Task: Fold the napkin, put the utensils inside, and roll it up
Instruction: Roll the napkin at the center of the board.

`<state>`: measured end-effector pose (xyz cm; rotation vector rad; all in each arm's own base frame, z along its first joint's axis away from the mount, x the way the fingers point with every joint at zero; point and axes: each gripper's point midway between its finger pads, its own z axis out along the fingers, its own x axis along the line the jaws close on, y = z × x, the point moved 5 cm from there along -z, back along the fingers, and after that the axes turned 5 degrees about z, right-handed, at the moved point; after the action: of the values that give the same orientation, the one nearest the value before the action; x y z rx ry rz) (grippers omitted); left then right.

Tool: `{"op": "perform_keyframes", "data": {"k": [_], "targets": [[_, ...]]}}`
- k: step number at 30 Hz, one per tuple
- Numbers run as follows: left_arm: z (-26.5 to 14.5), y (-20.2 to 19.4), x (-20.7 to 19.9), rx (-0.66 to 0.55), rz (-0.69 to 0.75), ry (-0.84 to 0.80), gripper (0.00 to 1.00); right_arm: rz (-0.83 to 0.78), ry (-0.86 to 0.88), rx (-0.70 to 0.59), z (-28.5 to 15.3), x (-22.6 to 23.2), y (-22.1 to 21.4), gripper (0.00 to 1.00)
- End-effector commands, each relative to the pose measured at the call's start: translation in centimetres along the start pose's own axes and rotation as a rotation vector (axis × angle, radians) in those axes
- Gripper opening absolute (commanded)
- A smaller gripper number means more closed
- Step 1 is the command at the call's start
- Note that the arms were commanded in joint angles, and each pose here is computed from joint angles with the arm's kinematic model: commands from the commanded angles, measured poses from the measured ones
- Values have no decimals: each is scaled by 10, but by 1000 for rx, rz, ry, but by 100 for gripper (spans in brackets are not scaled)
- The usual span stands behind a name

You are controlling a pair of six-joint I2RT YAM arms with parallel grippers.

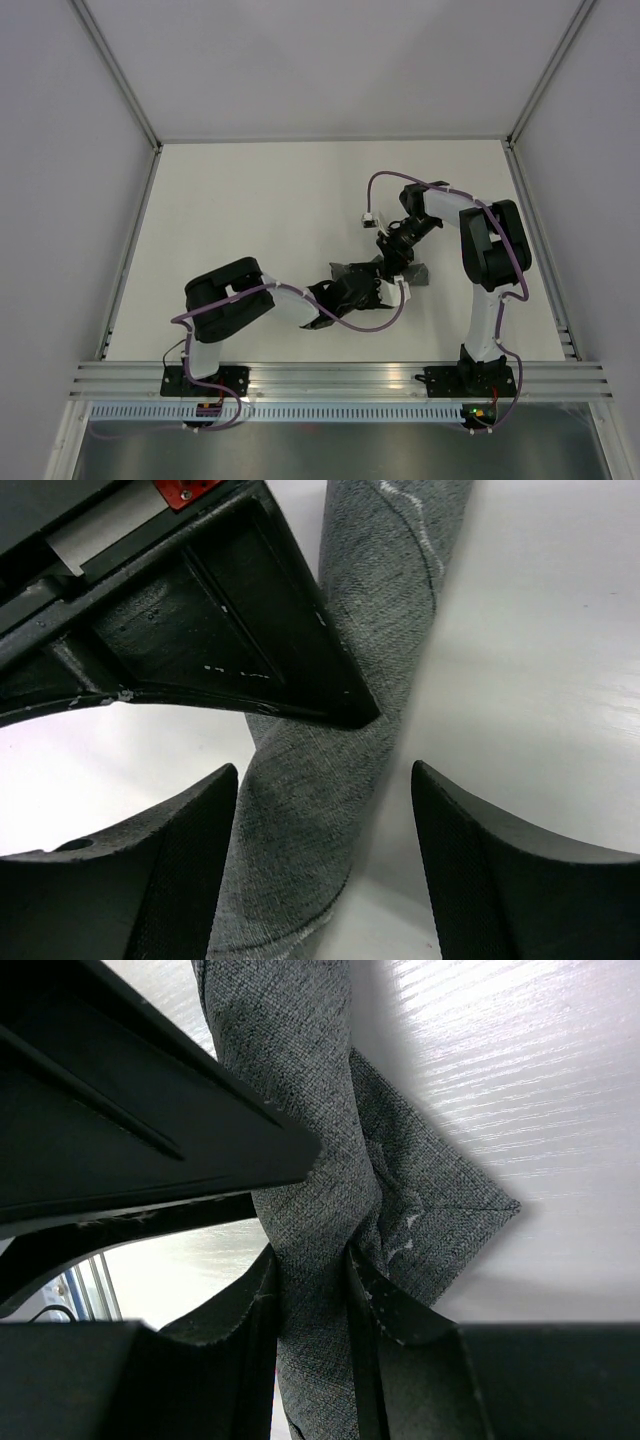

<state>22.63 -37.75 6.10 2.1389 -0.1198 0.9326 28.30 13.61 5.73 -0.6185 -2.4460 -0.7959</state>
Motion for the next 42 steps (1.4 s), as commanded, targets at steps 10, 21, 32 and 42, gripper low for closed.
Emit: {"op": "perform_keyframes", "data": {"k": [10, 21, 32, 42], "targets": [[10, -24, -15, 93, -35, -198, 45, 12, -41, 127, 5, -26, -29, 27], [6, -26, -33, 136, -142, -377, 3, -1, -79, 44, -7, -20, -12, 49], [-2, -29, -42, 170, -215, -459, 2, -15, -250, -265, -76, -2, 38, 72], [-5, -28, -32, 200, -365, -580, 2, -19, -364, -576, -160, 26, 35, 73]]}}
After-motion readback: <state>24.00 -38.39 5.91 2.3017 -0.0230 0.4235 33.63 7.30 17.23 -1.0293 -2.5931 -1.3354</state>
